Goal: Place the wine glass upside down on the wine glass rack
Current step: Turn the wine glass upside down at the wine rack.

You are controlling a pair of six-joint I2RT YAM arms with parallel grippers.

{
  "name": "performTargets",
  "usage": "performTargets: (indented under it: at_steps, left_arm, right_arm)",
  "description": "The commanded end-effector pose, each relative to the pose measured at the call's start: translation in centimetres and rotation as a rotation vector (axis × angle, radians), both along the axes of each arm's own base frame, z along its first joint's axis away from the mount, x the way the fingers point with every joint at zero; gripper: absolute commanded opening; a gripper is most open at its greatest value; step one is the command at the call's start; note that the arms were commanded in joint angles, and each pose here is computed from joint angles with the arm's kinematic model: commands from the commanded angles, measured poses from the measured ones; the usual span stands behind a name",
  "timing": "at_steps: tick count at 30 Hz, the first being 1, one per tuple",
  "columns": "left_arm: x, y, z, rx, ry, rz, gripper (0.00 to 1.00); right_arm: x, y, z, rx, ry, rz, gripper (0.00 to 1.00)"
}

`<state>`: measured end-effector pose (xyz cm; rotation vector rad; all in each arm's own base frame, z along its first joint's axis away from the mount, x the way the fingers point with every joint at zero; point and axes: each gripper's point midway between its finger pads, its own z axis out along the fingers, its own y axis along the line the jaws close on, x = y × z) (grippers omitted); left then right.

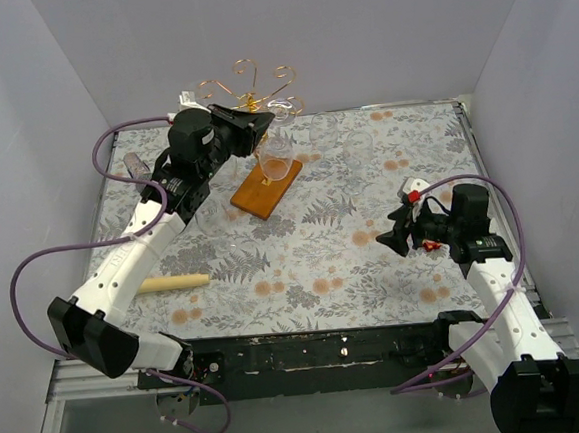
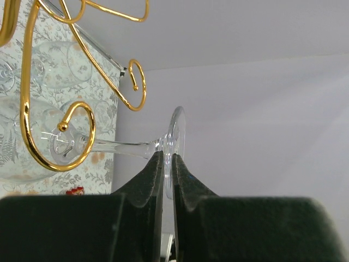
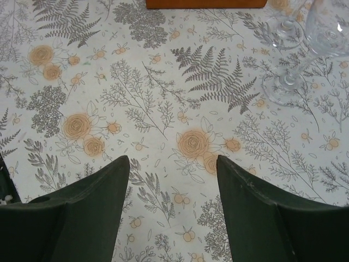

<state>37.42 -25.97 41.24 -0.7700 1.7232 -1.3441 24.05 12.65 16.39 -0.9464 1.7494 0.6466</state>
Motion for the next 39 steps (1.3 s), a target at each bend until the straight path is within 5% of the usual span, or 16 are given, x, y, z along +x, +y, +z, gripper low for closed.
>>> performTargets:
  at_steps: [1, 39]
  left_arm:
    - [0.8, 1.2, 4.8, -0.101, -0.079, 0.067, 0.00]
    - [2.3, 5.1, 4.5, -0.116, -0.083, 0.183, 0.00]
  right_arm:
    - [-0.4, 0.8, 1.6, 0.021, -0.083, 0.077, 0.72]
    - [-0.7, 0.8, 1.6, 0.012, -0.100, 0.097, 0.72]
